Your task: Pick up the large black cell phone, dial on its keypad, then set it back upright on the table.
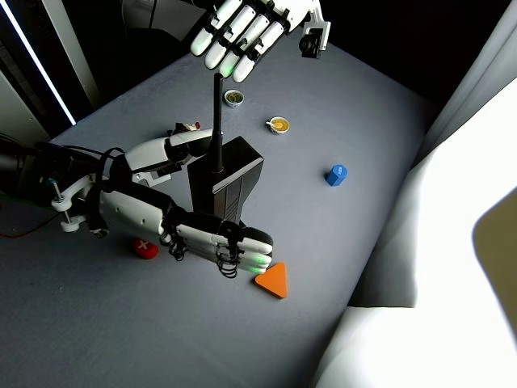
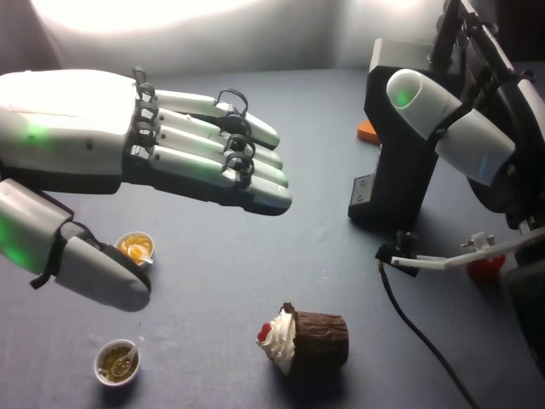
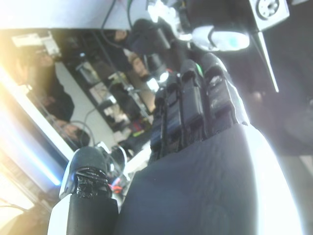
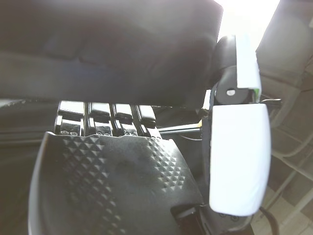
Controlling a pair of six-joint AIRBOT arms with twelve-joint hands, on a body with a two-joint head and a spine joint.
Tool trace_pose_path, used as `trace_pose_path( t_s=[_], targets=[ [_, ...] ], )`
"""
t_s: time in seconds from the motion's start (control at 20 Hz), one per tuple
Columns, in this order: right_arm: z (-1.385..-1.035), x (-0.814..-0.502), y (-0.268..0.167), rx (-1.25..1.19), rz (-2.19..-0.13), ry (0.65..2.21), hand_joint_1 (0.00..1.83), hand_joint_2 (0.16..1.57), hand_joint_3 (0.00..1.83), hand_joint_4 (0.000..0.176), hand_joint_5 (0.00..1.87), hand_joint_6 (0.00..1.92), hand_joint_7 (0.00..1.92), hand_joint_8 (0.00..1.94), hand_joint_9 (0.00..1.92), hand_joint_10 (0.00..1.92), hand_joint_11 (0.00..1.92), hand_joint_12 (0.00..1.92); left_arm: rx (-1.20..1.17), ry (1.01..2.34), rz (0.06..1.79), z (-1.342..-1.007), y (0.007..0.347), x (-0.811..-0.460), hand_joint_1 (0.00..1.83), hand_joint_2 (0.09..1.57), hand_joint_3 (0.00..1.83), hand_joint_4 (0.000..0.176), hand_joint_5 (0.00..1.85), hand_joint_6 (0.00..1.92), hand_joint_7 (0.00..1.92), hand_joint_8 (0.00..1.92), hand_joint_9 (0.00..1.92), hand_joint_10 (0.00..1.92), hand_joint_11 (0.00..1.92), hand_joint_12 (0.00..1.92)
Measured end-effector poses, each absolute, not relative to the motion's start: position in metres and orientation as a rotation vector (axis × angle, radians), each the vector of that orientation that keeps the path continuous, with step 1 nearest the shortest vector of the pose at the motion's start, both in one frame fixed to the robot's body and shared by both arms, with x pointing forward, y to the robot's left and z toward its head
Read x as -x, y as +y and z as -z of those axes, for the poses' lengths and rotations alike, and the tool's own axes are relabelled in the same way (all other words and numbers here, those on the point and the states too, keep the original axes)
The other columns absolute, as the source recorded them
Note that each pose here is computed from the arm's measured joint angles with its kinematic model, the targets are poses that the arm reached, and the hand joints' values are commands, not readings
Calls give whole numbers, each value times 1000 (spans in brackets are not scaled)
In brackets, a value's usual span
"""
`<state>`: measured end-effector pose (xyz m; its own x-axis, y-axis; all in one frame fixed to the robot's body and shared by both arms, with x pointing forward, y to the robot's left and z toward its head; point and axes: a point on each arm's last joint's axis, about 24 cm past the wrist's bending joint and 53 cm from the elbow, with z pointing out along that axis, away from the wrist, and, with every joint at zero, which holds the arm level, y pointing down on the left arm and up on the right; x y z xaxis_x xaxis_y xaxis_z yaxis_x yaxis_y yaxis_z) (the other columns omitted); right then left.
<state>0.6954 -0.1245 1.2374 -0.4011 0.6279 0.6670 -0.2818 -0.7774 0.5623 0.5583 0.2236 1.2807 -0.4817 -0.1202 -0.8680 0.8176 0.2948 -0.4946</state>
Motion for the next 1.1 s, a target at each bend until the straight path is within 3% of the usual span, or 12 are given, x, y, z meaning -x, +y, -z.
trace_pose_path(
  t_s=[0.1,0.15,0.2,0.35,0.6,0.8,0.95,1.1],
  targets=[
    [-1237,-696,-126,-1264,-2188,488,952,940,1,0,78,6,28,7,26,10,49,33,-645,1678,1337,-1280,221,-558,0,1234,1,0,173,3,241,5,201,4,0,327],
    [-1237,-696,-126,-1269,-2187,485,972,932,3,0,107,3,59,2,52,4,9,278,-644,1678,1338,-1280,221,-558,0,1233,1,0,173,2,236,2,202,4,0,331],
    [-1237,-696,-126,-1270,-2189,483,987,932,3,0,145,9,90,7,73,6,1,385,-645,1678,1338,-1280,221,-558,0,1231,0,0,167,0,226,0,199,2,0,332],
    [-1237,-696,-123,-1267,-2197,488,1041,982,11,0,184,6,145,10,119,12,0,549,-645,1679,1337,-1280,221,-558,0,1226,0,0,184,3,233,1,209,1,0,399],
    [-1241,-696,-118,-1265,-2213,477,1046,1007,11,0,174,4,154,6,150,14,0,661,-643,1682,1338,-1279,221,-558,0,1226,0,0,168,2,212,2,200,2,0,409],
    [-1241,-695,-115,-1262,-2221,482,1090,1073,14,0,272,8,249,11,241,14,0,759,-643,1682,1339,-1279,221,-558,0,1229,1,0,171,1,219,1,216,1,0,447],
    [-1241,-695,-116,-1263,-2220,480,1143,1095,6,0,406,22,478,40,478,74,30,1135,-642,1682,1339,-1279,221,-558,7,1228,0,0,192,3,240,3,225,2,0,506],
    [-1241,-694,-116,-1263,-2220,473,1241,1144,2,0,569,28,710,43,740,143,263,1217,-641,1683,1340,-1279,221,-558,11,1226,0,0,207,2,254,2,243,3,0,541]
  ],
)
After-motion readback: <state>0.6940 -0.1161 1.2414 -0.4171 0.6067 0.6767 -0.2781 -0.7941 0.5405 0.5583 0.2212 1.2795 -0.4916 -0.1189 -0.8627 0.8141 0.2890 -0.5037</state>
